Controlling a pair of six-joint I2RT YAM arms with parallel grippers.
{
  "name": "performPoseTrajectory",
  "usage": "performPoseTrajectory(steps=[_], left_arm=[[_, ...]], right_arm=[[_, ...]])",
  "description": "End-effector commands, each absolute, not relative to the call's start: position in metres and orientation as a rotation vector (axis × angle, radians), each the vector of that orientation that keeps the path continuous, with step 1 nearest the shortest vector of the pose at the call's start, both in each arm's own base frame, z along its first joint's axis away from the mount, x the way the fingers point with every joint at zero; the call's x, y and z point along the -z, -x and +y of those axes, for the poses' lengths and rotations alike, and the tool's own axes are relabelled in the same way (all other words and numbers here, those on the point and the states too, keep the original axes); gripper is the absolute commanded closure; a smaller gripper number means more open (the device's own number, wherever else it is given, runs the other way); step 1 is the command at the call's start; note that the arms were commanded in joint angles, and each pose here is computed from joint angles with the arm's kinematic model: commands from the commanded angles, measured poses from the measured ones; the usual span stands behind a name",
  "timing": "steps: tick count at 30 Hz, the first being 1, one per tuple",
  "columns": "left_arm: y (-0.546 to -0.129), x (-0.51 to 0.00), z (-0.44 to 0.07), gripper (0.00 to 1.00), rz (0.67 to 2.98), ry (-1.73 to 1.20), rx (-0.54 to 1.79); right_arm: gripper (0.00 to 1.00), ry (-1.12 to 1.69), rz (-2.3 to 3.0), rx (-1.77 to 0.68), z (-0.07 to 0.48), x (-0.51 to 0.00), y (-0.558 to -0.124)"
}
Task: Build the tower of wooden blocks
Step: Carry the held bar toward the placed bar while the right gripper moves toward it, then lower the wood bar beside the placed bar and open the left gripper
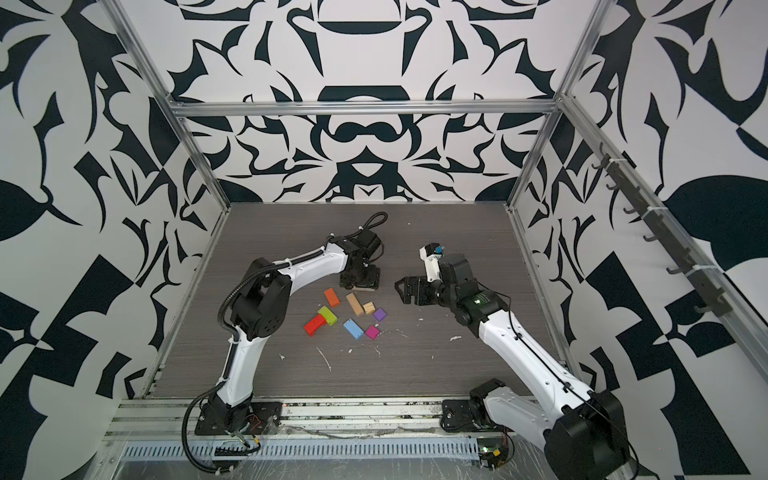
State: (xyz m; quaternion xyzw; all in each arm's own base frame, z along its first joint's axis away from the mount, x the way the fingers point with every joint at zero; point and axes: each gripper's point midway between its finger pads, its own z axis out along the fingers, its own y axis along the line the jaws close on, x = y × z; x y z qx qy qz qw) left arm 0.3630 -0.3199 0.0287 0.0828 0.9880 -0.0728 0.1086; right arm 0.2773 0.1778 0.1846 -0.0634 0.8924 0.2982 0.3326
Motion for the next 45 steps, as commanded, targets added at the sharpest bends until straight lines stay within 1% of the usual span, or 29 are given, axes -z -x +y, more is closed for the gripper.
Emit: performPoseTrajectory(steps=[1,12,17,27,32,38,40,45], left_arm=[[-0.359,-0.023,-0.315,0.44,2.936,-0.225,0.148],[-0.36,-0.015,-0.31,0.43,2.945,-0.211,0.095],[-0.359,-0.013,-0.31,0.35,2.95,-0.208,0.093],[-0.358,-0.012,-0.31,0.27,2.95,-0.2,0.088],[-0.357,-0.012,-0.309,0.2,2.952,-0.188,0.086],[-0.357,-0.017,-0.309,0.16,2.947,-0.181,0.097],[-0.357,-0.019,-0.309,0.11,2.943,-0.181,0.101],[-0.356,-0.021,-0.308,0.08,2.943,-0.18,0.103]], right_arm=[[0.04,0.174,2.286,-0.781,0.18,-0.196,-0.281],[0.04,0.174,2.29,-0.777,0.179,-0.195,-0.281],[0.04,0.174,2.292,-0.779,0.18,-0.194,-0.281],[0.04,0.174,2.295,-0.78,0.18,-0.194,-0.28],[0.04,0.175,2.296,-0.78,0.18,-0.194,-0.28],[0.04,0.176,2.301,-0.777,0.18,-0.193,-0.28],[0.04,0.177,2.3,-0.779,0.18,-0.193,-0.28],[0.04,0.179,2.302,-0.784,0.181,-0.193,-0.282]])
